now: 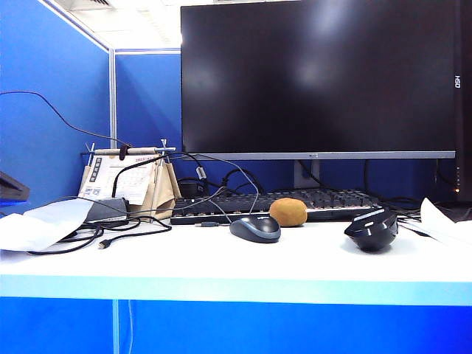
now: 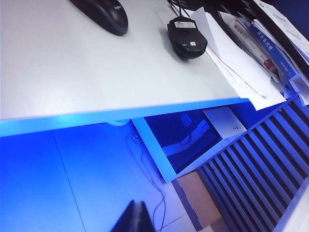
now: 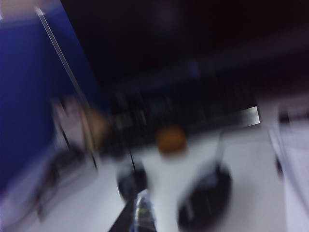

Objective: Pick up the kiwi and place it near the upside-down mouse.

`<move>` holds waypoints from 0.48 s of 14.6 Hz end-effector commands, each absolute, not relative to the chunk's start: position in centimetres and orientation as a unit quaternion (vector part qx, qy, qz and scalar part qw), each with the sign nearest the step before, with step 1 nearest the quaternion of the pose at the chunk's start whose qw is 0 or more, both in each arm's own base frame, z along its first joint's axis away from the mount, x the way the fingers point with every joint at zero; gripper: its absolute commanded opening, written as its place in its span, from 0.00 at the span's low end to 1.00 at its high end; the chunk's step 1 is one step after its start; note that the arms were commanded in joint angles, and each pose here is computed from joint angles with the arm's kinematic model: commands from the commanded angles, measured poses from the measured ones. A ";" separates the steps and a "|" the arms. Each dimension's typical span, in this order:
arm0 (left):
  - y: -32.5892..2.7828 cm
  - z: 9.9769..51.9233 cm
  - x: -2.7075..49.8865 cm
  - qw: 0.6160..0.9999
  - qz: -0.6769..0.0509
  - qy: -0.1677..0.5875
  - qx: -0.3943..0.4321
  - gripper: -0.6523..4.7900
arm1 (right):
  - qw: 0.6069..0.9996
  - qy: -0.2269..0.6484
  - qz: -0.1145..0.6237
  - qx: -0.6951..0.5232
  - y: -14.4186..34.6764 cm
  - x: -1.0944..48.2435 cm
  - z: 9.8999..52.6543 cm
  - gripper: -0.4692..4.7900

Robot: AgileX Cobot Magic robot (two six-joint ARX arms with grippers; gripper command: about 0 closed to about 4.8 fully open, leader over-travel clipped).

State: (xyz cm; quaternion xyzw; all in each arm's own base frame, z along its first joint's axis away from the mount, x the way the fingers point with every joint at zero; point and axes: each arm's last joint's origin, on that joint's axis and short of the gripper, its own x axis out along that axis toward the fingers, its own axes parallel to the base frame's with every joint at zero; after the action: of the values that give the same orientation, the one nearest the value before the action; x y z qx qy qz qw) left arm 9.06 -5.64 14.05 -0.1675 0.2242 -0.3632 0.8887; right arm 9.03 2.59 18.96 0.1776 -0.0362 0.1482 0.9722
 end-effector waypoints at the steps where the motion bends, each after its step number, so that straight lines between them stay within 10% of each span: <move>1: -5.7 14.2 9.1 0.889 -0.368 0.218 -0.162 0.12 | 0.968 -0.127 0.152 0.155 2.3 8.3 24.3 0.20; 3: -5.7 14.1 9.1 0.889 -0.368 0.219 -0.162 0.12 | 0.972 -0.150 0.147 0.102 2.4 8.5 28.5 0.28; 5: -5.7 14.2 9.1 0.889 -0.369 0.219 -0.163 0.12 | 0.968 -0.166 0.177 0.058 3.0 10.0 34.8 0.58; 7: -5.7 14.2 9.0 0.886 -0.375 0.220 -0.163 0.12 | 0.964 -0.153 0.214 0.045 3.6 11.3 38.4 0.62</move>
State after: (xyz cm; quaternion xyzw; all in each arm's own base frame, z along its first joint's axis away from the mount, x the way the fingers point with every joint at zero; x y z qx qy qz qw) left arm 9.05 -5.65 14.05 -0.1645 0.2231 -0.3663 0.8883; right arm 11.10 3.44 37.35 0.0550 -0.1574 0.1923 0.9671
